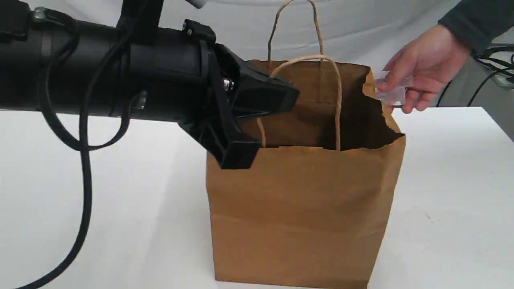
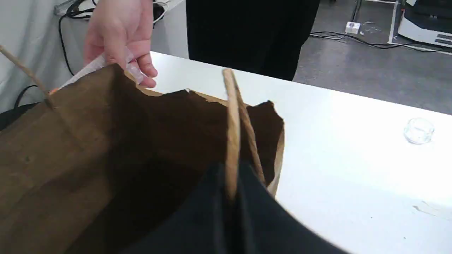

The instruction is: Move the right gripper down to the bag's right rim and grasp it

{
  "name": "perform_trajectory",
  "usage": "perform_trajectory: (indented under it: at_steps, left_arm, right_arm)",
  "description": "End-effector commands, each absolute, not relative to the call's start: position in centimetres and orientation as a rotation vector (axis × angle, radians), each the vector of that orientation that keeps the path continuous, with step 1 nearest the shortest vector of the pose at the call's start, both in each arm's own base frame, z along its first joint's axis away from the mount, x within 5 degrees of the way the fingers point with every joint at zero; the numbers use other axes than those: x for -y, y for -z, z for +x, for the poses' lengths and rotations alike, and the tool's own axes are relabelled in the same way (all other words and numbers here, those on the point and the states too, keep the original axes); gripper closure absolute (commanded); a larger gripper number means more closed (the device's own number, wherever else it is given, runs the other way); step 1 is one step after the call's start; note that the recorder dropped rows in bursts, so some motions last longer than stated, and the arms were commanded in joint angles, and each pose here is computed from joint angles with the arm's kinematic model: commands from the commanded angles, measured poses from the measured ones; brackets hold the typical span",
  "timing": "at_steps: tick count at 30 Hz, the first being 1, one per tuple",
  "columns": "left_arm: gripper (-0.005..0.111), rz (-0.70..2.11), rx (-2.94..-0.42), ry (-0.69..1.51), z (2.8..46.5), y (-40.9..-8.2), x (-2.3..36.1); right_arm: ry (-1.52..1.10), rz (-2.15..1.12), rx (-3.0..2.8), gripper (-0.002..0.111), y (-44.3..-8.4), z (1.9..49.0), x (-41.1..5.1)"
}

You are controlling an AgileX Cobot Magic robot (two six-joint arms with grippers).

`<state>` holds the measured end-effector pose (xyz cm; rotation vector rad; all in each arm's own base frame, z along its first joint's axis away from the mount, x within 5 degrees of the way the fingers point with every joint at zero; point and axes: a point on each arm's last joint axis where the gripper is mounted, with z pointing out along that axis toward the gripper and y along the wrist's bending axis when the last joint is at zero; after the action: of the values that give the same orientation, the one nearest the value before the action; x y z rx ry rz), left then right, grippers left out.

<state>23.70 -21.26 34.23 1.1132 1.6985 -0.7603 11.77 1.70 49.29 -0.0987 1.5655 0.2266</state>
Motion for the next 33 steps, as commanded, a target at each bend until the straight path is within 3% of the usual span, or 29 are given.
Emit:
perform_trajectory:
  at_steps: [1,10,22,26,30,33]
  left_arm:
    - [0.107,1.109,-1.691,0.767,23.7,-34.5,21.5]
    - [0.107,1.109,-1.691,0.767,23.7,-34.5,21.5]
    - [0.107,1.104,-1.696,0.785,23.6,-34.5,21.5]
    - [0.107,1.102,-1.697,0.786,23.6,-34.5,21.5]
    - [0.107,1.107,-1.698,0.801,23.5,-34.5,21.6]
    - [0.107,1.114,-1.698,0.814,23.4,-34.5,21.6]
  right_arm:
    - [-0.242,-0.219,-1.732,0.108,-51.1,15.3,-2.2]
    - [-0.333,-0.393,-2.000,0.108,-51.7,24.2,-2.7]
    - [-0.461,-0.704,-2.285,0.106,-42.6,33.7,-6.4]
    - [-0.319,-0.870,-2.344,0.089,-40.0,35.1,-7.9]
    - [-0.232,-1.005,-2.366,0.061,-38.2,35.9,-9.4]
    - [-0.247,-1.072,-2.337,0.053,-37.7,36.1,-10.5]
